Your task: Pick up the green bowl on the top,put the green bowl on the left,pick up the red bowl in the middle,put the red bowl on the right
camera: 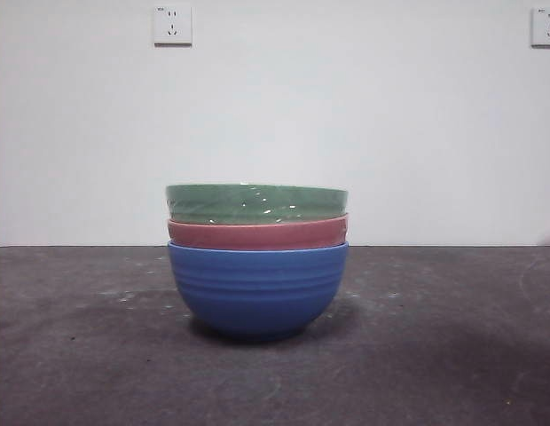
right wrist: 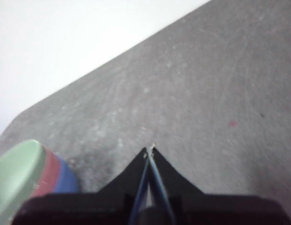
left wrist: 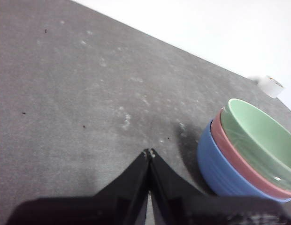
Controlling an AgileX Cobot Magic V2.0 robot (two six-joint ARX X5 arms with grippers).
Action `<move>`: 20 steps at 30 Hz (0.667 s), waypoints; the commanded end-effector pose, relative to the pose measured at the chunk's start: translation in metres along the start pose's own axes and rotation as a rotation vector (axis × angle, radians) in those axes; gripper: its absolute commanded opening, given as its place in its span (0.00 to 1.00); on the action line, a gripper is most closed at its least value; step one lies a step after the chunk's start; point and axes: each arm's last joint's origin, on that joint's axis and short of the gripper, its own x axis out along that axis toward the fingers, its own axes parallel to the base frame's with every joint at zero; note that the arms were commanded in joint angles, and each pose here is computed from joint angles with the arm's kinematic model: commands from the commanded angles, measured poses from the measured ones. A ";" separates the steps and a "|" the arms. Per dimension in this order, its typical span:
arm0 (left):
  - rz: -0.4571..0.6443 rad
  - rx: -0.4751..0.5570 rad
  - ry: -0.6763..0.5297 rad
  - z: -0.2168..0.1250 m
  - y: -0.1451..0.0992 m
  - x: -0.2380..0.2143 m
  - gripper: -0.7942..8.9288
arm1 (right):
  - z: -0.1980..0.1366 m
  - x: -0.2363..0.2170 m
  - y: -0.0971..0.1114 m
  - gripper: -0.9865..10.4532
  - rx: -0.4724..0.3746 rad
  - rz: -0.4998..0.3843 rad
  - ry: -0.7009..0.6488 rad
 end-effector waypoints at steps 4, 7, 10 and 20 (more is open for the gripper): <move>0.002 -0.015 0.010 0.031 -0.016 -0.006 0.08 | 0.033 -0.006 0.019 0.08 -0.013 0.003 0.036; -0.022 0.002 0.018 0.051 -0.027 -0.007 0.08 | 0.052 -0.006 0.029 0.08 -0.056 -0.012 0.071; -0.049 0.067 0.034 0.072 -0.037 -0.006 0.07 | 0.071 -0.003 0.040 0.08 -0.112 0.006 0.103; -0.192 0.298 0.206 0.125 -0.059 0.014 0.07 | 0.125 0.018 0.073 0.09 -0.309 0.206 0.246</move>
